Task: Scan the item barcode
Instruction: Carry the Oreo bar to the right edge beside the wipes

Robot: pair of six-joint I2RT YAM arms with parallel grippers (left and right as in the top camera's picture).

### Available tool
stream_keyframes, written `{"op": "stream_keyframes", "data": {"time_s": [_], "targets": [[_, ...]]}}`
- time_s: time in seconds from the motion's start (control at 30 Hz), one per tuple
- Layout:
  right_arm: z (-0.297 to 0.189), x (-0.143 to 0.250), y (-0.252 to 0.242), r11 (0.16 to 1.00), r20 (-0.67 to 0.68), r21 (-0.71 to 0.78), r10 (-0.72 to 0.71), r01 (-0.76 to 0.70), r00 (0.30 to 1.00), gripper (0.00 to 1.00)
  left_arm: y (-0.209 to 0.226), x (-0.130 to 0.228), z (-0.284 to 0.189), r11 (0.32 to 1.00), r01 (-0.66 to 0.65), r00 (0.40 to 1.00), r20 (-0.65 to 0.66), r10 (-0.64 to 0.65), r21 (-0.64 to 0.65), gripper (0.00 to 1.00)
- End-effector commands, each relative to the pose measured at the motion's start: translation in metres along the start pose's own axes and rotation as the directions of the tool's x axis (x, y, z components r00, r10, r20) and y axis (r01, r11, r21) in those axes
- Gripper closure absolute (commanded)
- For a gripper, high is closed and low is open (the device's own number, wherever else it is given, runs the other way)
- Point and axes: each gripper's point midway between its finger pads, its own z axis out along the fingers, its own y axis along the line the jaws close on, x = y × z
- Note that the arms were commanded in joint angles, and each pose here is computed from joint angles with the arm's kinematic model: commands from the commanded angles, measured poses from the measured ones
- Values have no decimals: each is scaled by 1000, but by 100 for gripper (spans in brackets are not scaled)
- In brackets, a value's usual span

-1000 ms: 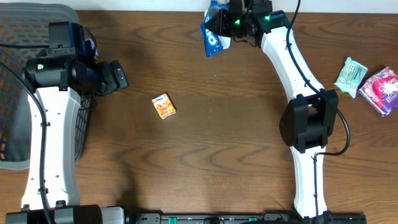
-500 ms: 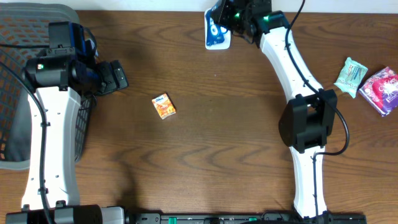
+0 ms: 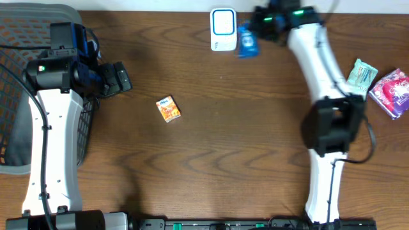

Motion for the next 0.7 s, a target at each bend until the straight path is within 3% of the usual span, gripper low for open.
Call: {"op": "stream_keyframes", "data": {"time_s": [0.0,0.27,0.47,0.53,0.67], "targets": [[-77,-50,-60,993,126,122,-12,-3,992,99,2,0,-1,1000,-3,1000,2,3,-10,2],[-145,-54,-218,889,105,441,87,-125,991,99,2,0,-1,1000,-3,1000,2,3,-10,2],[-175,-53,-274,845,96,519,95,-131,991,96,2,0,-1,1000,-3,1000,2,3,-10,2],[-178,-53,-285,838,101,525,113,-150,988,85,2,0,-1,1000,-3,1000,2,3,-10,2],[-170,-45,-301,826,77,536,161,-177,984,43,2,0,-1,1000,-3,1000,2,3,-10,2]]}}
